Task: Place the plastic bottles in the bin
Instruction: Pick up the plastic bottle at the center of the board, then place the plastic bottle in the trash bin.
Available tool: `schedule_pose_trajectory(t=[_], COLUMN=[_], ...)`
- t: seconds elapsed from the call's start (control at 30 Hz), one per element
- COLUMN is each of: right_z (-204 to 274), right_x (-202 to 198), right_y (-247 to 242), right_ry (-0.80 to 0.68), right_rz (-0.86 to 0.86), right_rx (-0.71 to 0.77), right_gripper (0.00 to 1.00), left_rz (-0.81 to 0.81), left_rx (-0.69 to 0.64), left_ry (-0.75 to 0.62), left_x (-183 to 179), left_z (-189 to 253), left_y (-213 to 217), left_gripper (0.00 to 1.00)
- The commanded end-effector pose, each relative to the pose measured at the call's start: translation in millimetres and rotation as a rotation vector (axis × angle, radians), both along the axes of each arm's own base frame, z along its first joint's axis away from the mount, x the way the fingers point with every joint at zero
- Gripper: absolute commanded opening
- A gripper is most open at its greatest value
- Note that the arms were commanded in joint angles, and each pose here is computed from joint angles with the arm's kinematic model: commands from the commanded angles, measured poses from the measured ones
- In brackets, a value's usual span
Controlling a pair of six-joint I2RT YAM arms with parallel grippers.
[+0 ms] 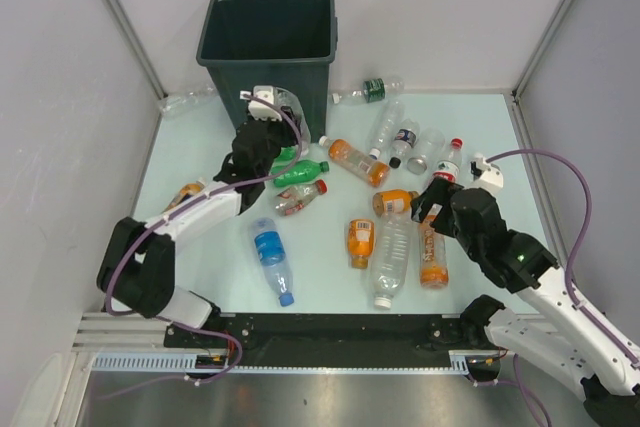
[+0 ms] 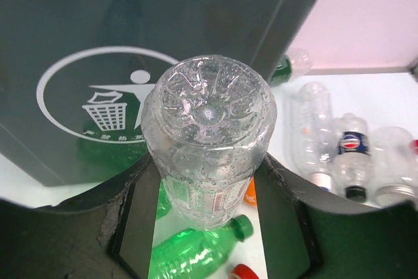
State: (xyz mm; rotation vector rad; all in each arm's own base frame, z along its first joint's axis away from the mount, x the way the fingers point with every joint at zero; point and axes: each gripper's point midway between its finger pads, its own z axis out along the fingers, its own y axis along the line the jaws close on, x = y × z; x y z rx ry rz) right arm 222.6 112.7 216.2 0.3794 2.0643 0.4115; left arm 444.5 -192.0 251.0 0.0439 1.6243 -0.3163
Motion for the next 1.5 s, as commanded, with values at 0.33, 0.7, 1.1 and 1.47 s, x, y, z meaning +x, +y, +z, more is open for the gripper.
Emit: schedule_pose_trajectory(t=[0.33, 0.7, 1.1, 1.47], right_z=[11, 14, 10, 7], right_x=[1, 2, 5, 4], right_y=[-5, -1, 1, -3], right_ry=[-0.04, -0.048, -0.037, -0.023], right_rz=[-0.021, -0.009, -0.005, -0.019], right_rx=[0.025, 0.042, 0.037, 0.032], right_gripper=[0.97, 0.97, 0.97, 0.98], left_rz=[-0.245, -0.032, 0.09, 0.167], left_rx=[-0.094, -0.221, -0.213, -0.18], left_ry=[-0.236, -0.593, -0.675, -0.562], left_x=[-99, -115, -48, 41], left_z=[142, 264, 331, 299], left_y=[1, 50, 39, 10], left_gripper=[0.45, 0.45, 0.51, 0.96])
